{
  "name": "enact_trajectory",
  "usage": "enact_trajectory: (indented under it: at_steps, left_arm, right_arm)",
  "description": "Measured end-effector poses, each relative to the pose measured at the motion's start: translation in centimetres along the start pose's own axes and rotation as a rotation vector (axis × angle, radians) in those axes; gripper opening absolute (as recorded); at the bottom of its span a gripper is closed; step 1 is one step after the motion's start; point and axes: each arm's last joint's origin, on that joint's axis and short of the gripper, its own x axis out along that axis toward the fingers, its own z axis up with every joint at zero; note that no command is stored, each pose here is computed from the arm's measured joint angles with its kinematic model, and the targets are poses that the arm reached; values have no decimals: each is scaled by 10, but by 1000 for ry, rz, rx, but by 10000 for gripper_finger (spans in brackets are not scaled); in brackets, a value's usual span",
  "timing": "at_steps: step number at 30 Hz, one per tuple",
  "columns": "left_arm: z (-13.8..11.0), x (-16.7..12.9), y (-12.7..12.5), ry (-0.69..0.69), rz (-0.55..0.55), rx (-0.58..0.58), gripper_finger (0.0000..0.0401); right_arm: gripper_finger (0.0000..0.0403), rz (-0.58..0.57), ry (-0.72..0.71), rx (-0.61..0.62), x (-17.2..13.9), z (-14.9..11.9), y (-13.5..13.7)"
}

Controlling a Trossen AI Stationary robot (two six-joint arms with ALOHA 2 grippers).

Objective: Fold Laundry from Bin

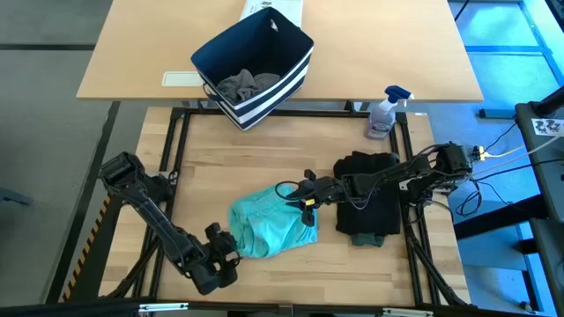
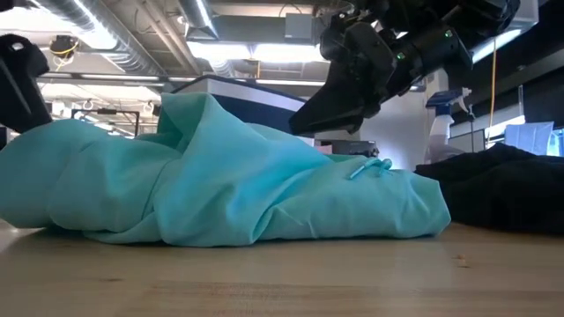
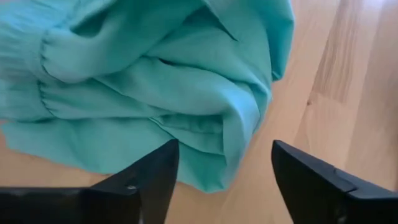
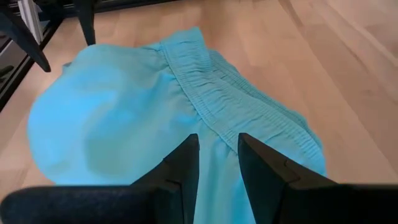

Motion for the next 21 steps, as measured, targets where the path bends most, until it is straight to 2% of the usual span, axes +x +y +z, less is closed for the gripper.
enact_trajectory:
  at_steps: [5, 13, 21]
  left_arm:
    - [0, 5, -4, 20, -32, -28, 274]
    - [10, 34, -6, 14, -28, -44, 277]
    - [29, 46, -13, -58, -119, -32, 276]
  right_arm:
    - [113, 6, 2, 0, 0, 0, 0]
    - [113, 34, 3, 0, 0, 0, 1]
    - [113, 43, 4, 0, 0, 0, 1]
